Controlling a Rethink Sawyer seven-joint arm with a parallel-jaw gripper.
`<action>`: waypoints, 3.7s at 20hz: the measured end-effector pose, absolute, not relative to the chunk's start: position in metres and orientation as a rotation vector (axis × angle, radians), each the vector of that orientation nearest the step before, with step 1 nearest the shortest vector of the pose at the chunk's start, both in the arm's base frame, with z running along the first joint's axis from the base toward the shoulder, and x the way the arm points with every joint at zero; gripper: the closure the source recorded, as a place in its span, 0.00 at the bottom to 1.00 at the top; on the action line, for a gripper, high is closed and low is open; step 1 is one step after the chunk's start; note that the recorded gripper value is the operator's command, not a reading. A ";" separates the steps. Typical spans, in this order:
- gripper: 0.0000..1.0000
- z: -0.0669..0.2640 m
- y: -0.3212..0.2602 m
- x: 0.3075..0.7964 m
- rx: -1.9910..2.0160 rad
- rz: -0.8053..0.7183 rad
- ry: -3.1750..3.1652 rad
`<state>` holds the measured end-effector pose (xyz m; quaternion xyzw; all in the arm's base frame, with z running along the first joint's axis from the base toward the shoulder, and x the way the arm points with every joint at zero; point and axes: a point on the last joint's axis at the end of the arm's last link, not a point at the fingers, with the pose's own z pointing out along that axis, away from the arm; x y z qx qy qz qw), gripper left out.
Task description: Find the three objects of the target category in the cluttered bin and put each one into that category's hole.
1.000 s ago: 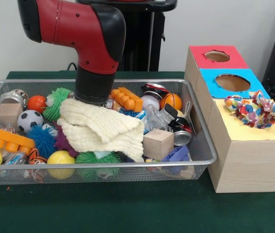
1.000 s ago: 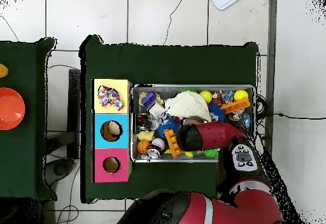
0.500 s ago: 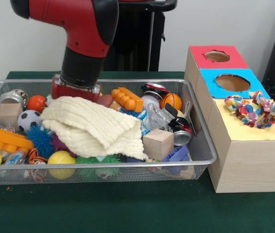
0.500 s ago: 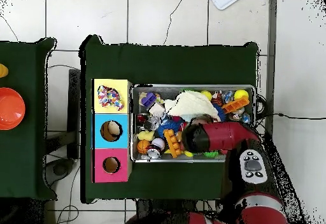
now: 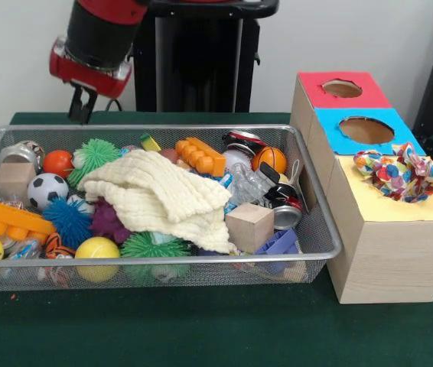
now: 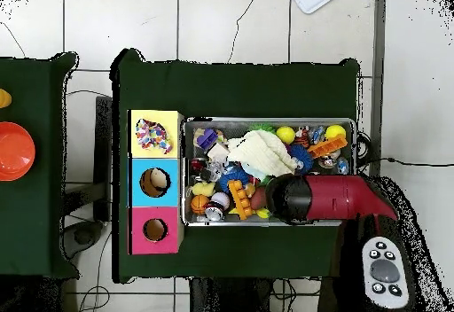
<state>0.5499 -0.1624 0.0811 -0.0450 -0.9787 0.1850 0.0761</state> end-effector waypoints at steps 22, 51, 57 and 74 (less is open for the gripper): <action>1.00 0.135 -0.056 0.630 -0.346 0.063 -3.209; 1.00 0.050 0.000 0.653 -0.299 -0.123 -3.430; 1.00 0.019 0.021 0.647 -0.276 -0.165 -3.441; 1.00 -0.043 0.023 0.660 -0.308 -0.159 -3.551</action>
